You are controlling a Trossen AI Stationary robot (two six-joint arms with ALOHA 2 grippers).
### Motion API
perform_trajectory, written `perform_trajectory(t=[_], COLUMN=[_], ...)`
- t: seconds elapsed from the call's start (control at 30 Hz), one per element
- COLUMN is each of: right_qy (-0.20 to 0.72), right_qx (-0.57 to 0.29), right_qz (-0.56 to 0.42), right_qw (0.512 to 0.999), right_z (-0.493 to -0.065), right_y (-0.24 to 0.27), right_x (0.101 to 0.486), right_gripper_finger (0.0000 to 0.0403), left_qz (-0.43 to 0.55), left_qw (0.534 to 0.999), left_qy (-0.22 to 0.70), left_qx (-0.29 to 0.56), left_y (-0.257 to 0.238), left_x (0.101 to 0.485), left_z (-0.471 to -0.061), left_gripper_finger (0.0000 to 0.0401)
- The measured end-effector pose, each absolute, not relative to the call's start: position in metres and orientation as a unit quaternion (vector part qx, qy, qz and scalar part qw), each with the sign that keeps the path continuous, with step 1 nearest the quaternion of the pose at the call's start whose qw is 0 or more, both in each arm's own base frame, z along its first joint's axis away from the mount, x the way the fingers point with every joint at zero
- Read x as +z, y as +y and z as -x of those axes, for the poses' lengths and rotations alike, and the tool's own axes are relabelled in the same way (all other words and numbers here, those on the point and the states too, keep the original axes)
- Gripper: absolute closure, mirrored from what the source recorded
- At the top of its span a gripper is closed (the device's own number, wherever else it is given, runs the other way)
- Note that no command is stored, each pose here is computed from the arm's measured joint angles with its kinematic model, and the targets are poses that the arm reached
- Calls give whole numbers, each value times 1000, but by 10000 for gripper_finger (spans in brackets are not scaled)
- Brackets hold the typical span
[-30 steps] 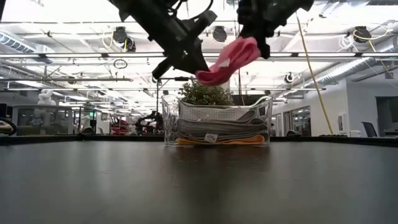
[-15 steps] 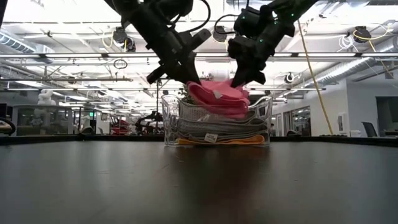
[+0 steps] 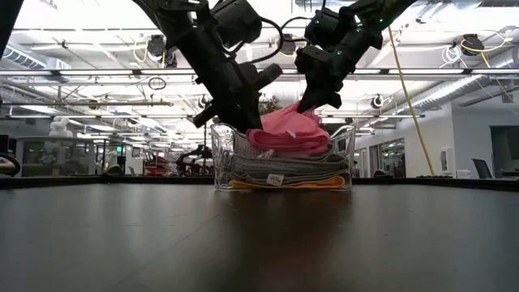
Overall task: Fold microfiber towels
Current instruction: Put the pink microfiber towel into the transparent bin
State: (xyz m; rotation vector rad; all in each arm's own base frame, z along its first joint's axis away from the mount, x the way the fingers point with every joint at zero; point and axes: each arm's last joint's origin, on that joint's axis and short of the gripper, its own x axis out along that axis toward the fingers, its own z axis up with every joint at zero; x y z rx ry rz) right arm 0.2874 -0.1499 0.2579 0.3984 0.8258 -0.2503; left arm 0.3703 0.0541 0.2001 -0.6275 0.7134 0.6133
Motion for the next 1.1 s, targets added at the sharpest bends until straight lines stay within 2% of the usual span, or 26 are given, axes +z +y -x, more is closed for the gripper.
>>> perform_trajectory(t=[0.13,0.3,0.47,0.6,0.93,1.1], right_qy=[411,456,479,473,446,430], right_qx=[-118,-109,-98,-97,-140,-139], right_qz=[-194,-200,-194,-188,-163,-162], right_qw=[883,860,850,856,869,877], right_z=[-288,-289,-296,-297,-282,-280], right_y=[-148,-145,-146,-146,-149,-141], right_x=[254,239,223,225,250,261], right_gripper_finger=[397,376,345,315,241,226], left_qz=[297,298,288,283,281,289], left_qw=[846,846,849,852,855,859], left_qy=[333,334,338,344,353,337], left_qx=[293,291,286,276,254,256], left_y=[55,55,55,55,55,56], left_x=[201,201,201,201,201,213], left_z=[-370,-370,-370,-371,-371,-366], left_gripper_finger=[372,378,388,387,305,275])
